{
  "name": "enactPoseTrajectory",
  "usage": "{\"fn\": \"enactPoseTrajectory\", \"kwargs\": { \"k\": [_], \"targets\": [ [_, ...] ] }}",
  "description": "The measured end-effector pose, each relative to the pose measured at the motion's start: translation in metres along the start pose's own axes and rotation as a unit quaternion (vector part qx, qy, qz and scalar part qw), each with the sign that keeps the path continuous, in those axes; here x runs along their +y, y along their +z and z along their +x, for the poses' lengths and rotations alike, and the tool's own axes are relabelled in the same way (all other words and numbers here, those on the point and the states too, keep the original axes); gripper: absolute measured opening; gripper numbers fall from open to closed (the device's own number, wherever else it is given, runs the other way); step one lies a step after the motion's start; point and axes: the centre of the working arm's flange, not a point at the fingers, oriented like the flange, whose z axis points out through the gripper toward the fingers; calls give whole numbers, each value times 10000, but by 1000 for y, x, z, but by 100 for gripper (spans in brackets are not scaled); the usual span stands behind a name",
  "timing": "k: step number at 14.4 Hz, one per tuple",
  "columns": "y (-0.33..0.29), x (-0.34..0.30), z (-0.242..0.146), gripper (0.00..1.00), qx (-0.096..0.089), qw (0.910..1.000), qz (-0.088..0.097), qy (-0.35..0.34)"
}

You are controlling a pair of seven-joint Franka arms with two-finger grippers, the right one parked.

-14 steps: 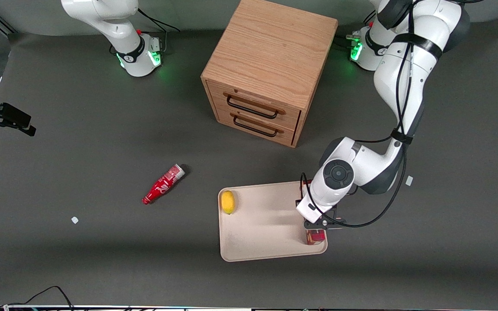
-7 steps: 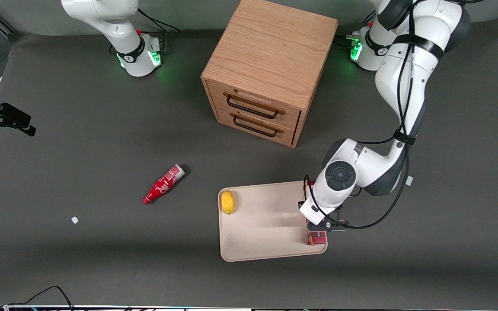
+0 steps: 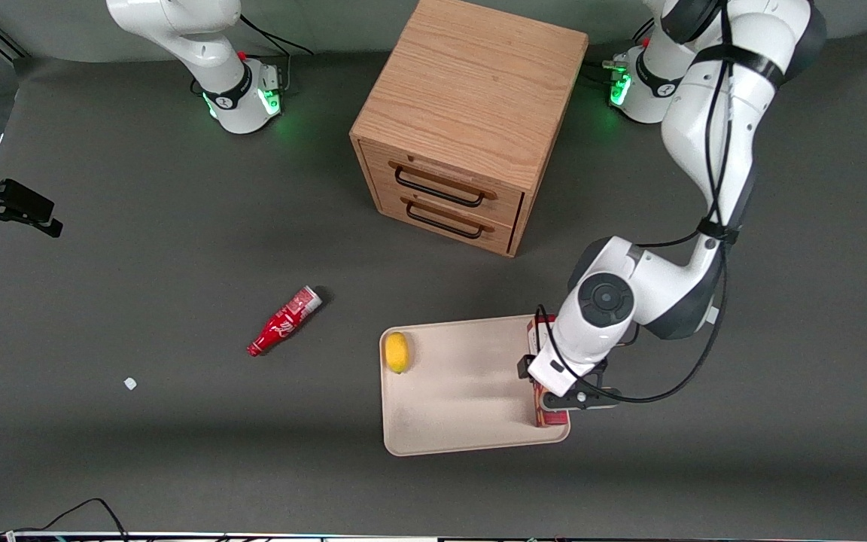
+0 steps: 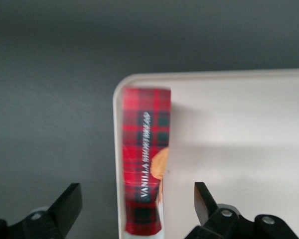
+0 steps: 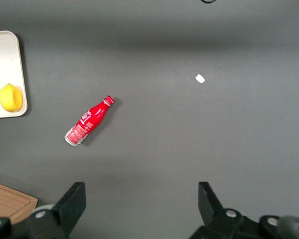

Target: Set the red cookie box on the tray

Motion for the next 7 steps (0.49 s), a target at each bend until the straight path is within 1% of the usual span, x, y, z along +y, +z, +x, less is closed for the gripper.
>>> {"fn": "enactPoseTrajectory", "kwargs": {
  "k": [2, 3, 4, 5, 7],
  "targets": [
    [-44, -19, 11, 100, 53, 9994, -167, -309],
    [-67, -30, 13, 100, 51, 9988, -195, -444],
    [-90, -44, 14, 100, 9, 9983, -172, -565],
    [-113, -60, 13, 100, -86, 9977, -132, -661],
    [-161, -99, 12, 100, -331, 9969, -109, -709]
  ]
}}
